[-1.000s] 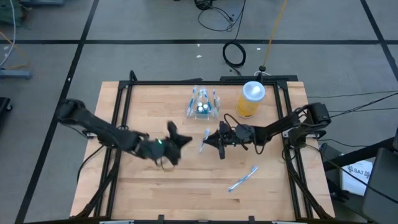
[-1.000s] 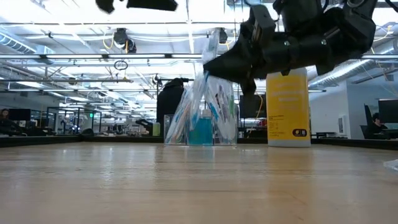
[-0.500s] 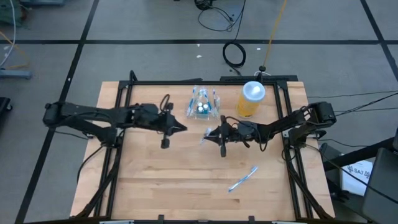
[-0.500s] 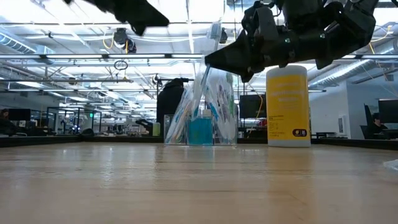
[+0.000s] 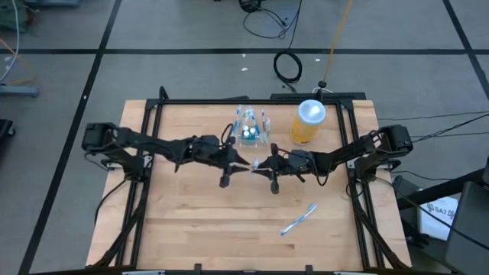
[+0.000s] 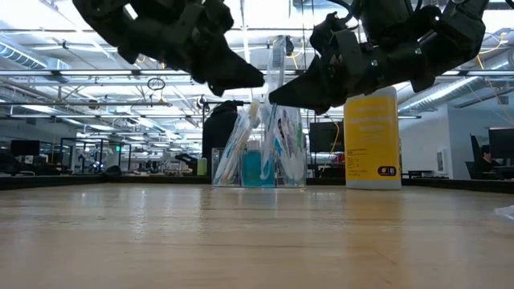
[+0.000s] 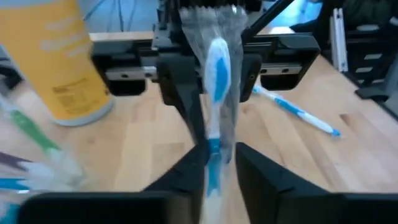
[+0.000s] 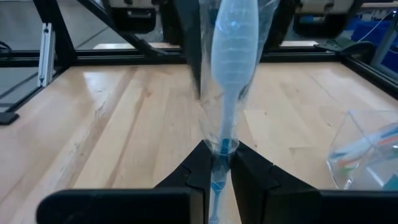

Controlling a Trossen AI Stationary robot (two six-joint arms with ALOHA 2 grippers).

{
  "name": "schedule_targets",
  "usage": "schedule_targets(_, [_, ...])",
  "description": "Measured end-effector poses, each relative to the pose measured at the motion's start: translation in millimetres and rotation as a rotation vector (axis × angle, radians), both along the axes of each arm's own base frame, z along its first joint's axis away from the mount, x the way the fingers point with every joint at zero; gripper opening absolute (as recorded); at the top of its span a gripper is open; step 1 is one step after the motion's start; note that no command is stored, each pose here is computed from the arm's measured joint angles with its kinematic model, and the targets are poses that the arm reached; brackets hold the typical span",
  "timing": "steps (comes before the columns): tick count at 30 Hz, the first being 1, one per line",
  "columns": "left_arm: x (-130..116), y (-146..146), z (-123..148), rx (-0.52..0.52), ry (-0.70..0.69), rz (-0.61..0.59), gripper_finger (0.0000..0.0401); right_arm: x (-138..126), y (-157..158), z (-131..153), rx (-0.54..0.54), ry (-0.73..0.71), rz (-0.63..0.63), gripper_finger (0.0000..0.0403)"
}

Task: Pick & Place toothbrushing station
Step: Put the blue toothbrush into the left compartment of the transparent organizer

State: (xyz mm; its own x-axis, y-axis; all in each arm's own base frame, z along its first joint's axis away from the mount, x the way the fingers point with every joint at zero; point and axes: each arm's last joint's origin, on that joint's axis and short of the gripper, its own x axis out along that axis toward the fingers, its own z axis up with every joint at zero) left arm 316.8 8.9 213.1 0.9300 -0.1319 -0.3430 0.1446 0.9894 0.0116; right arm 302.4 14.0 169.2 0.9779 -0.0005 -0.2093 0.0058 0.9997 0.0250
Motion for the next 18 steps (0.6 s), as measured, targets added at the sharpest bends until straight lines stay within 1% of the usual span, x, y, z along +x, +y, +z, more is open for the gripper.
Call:
schedule_targets(3, [5.9, -0.2, -5.0, -0.028, -0.025, -0.004, 0.0131, 0.0, -0.1, 0.0, -0.011, 0.0, 0.0, 0.0034])
schedule_targets(6, [9.8, 0.0, -6.3, -0.03, -0.058, -0.004, 0.017, 0.0, -0.3, 0.1, -0.023, -0.001, 0.001, 0.0034])
schedule_targets(10, [15.9, 0.1, -10.0, -0.052, -0.104, -0.004, 0.0208, 0.2, -1.2, 0.8, -0.023, -0.009, -0.003, 0.0034])
schedule_targets(14, [21.8, -0.8, -13.1, -0.084, -0.158, -0.032, 0.0226, 0.3, -1.9, 0.9, -0.022, -0.009, -0.006, 0.0034])
schedule_targets(18, [27.9, 0.1, -22.6, -0.089, -0.162, -0.014, 0.0221, 0.4, -1.8, 1.6, -0.021, -0.016, -0.005, 0.0034])
